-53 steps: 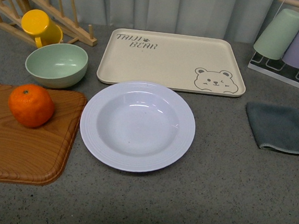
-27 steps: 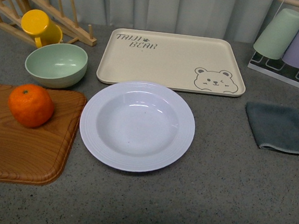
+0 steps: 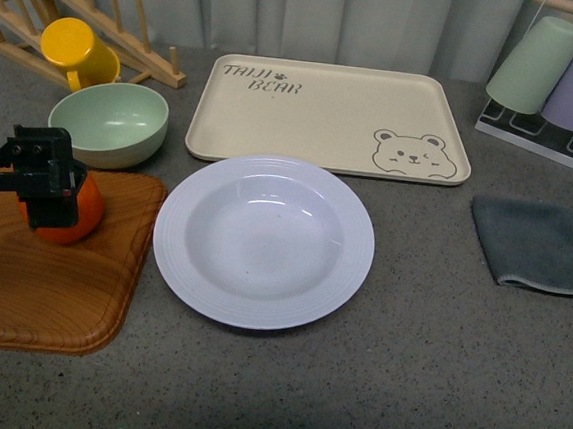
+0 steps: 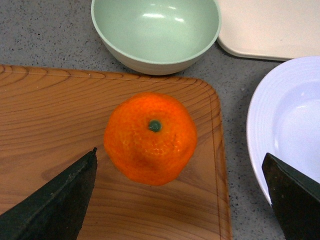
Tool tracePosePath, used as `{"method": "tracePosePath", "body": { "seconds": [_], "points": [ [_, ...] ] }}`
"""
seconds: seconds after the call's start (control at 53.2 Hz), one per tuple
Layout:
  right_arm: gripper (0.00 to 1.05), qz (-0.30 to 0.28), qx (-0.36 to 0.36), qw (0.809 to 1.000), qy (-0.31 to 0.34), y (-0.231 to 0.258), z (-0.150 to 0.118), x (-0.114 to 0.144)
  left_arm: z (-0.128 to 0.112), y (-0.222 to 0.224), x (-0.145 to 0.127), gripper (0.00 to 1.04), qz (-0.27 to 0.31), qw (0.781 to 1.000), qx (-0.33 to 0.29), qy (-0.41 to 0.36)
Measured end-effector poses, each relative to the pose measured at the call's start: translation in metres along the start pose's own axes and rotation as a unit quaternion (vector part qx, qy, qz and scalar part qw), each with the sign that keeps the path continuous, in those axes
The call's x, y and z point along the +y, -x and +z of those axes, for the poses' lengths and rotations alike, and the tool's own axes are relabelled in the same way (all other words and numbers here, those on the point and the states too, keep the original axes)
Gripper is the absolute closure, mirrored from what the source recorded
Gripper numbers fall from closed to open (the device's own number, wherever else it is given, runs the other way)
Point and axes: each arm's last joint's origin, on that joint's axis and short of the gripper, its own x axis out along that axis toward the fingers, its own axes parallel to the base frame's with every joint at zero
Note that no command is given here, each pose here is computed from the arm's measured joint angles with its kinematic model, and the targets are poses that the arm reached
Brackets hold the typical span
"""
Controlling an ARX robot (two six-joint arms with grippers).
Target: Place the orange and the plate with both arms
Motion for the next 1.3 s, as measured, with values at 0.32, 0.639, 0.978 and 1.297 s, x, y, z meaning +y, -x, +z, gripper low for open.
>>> {"method": "tracePosePath", "body": {
  "seconds": [0.32, 0.639, 0.978, 1.297],
  "points": [
    [0.09, 0.0, 0.0, 1.0, 0.0, 0.0, 0.0, 0.0, -0.001, -0.028, 0.012, 0.06, 0.019, 1.0, 0.014, 0.002],
    [0.09, 0.0, 0.0, 1.0, 0.0, 0.0, 0.0, 0.0, 0.0, -0.05, 0.017, 0.23, 0.02, 1.0, 0.021, 0.005],
    [0.09, 0.0, 0.0, 1.0, 0.0, 0.0, 0.0, 0.0, 0.002, -0.049, 0.019, 0.47, 0.013, 1.0, 0.021, 0.007],
    [0.09, 0.0, 0.0, 1.0, 0.0, 0.0, 0.0, 0.0, 0.03, -0.033, -0.028, 0.47, -0.038, 0.999, -0.019, 0.003]
  ]
}}
